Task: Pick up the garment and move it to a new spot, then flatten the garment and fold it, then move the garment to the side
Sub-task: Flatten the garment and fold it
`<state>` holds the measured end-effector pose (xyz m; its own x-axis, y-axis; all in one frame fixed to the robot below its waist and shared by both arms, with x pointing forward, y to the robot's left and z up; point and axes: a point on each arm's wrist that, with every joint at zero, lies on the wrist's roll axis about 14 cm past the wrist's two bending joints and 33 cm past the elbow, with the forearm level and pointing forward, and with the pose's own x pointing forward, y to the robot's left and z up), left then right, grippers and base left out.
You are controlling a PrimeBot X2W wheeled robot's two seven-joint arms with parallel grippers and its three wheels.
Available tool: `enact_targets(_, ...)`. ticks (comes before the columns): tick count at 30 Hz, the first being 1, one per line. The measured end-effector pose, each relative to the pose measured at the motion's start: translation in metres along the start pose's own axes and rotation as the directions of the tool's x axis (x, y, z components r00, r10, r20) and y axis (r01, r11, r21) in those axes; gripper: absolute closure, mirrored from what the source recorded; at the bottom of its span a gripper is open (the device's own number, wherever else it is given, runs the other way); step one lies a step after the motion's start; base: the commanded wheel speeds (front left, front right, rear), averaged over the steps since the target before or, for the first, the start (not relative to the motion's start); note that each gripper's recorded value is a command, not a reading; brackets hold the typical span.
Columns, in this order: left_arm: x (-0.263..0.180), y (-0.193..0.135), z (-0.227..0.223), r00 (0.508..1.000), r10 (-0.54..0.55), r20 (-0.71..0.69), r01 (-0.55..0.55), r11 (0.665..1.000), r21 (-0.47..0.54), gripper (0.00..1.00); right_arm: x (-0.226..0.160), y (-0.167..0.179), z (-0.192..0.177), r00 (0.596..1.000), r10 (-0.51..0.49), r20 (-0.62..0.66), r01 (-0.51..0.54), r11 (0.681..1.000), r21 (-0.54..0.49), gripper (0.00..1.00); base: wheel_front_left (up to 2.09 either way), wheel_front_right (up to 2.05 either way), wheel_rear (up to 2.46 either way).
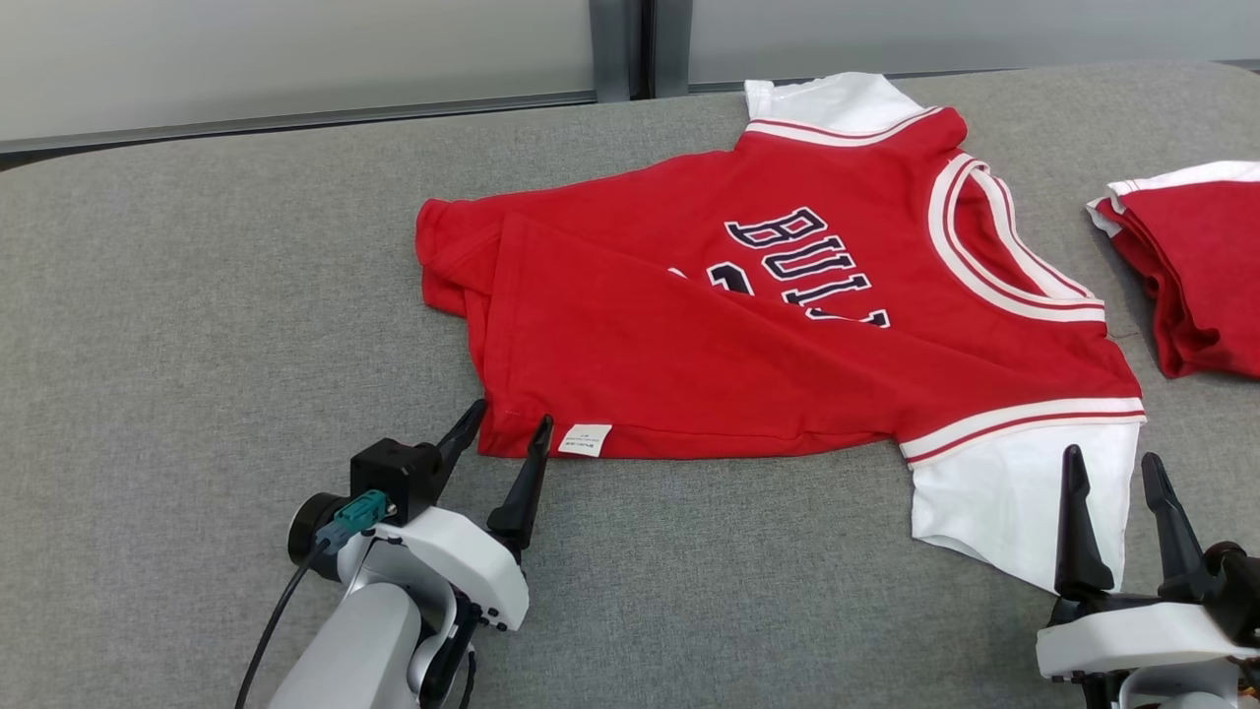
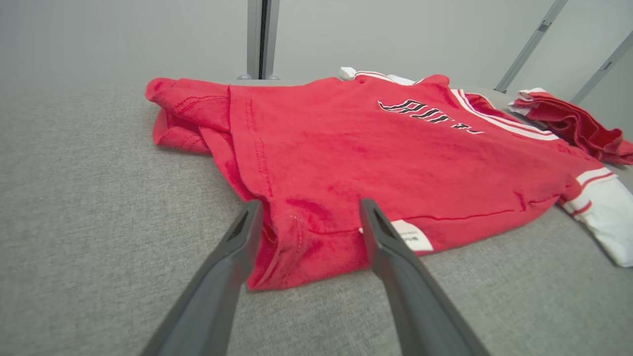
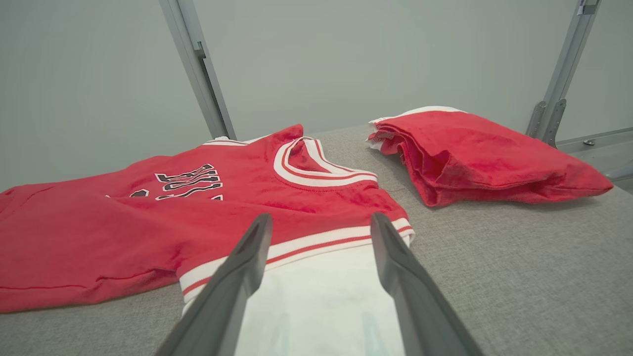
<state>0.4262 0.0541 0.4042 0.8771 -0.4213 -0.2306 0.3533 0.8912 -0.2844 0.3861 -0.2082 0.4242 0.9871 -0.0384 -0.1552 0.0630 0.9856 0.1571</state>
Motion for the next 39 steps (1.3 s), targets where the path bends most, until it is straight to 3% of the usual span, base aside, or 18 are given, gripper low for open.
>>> enact_targets(6, 0.002, 0.0, -0.003, 1.0, 0.001, -0.014, -0.001, 1.0, 0.009, 0.0, 0.0, 0.002, 0.0, 1.0, 0.005, -0.001, -0.005, 1.0, 0.002, 0.0, 0.0, 0.0, 0.0)
enact_targets(7, 0.002, -0.003, -0.005, 1.0, -0.009, -0.02, 0.009, 1.0, 0.01, 0.81, 0.0, 0.002, 0.0, 1.0, 0.005, 0.0, -0.005, 1.0, 0.002, 0.0, 0.0, 0.0, 0.0)
enact_targets(8, 0.002, -0.006, -0.006, 1.0, -0.017, -0.025, 0.018, 1.0, 0.01, 1.0, 0.0, 0.002, 0.0, 1.0, 0.004, -0.001, -0.004, 1.0, 0.002, 0.0, 0.0, 0.0, 0.0)
enact_targets(13, 0.003, -0.011, -0.007, 0.999, -0.037, -0.027, 0.037, 0.999, 0.01, 1.0, -0.001, 0.0, -0.002, 1.0, -0.001, -0.005, 0.001, 1.0, 0.002, 0.0, 0.0, 0.0, 0.0)
enact_targets(23, 0.001, 0.01, 0.03, 0.995, 0.022, 0.092, -0.022, 1.0, 0.003, 1.0, -0.003, -0.003, -0.005, 1.0, -0.012, -0.017, 0.012, 1.0, 0.005, 0.0, 0.0, 0.0, 0.0)
enact_targets(30, -0.012, 0.026, 0.046, 0.985, 0.082, 0.154, -0.082, 0.997, -0.002, 1.0, -0.021, -0.017, -0.03, 0.994, -0.057, -0.095, 0.058, 0.998, 0.012, 0.0, 0.0, 0.0, 0.0)
enact_targets(39, -0.022, 0.023, 0.049, 0.979, 0.096, 0.178, -0.095, 0.995, -0.011, 1.0, -0.04, -0.027, -0.062, 0.971, -0.098, -0.216, 0.115, 0.991, 0.07, 0.0, 0.0, 0.0, 0.0)
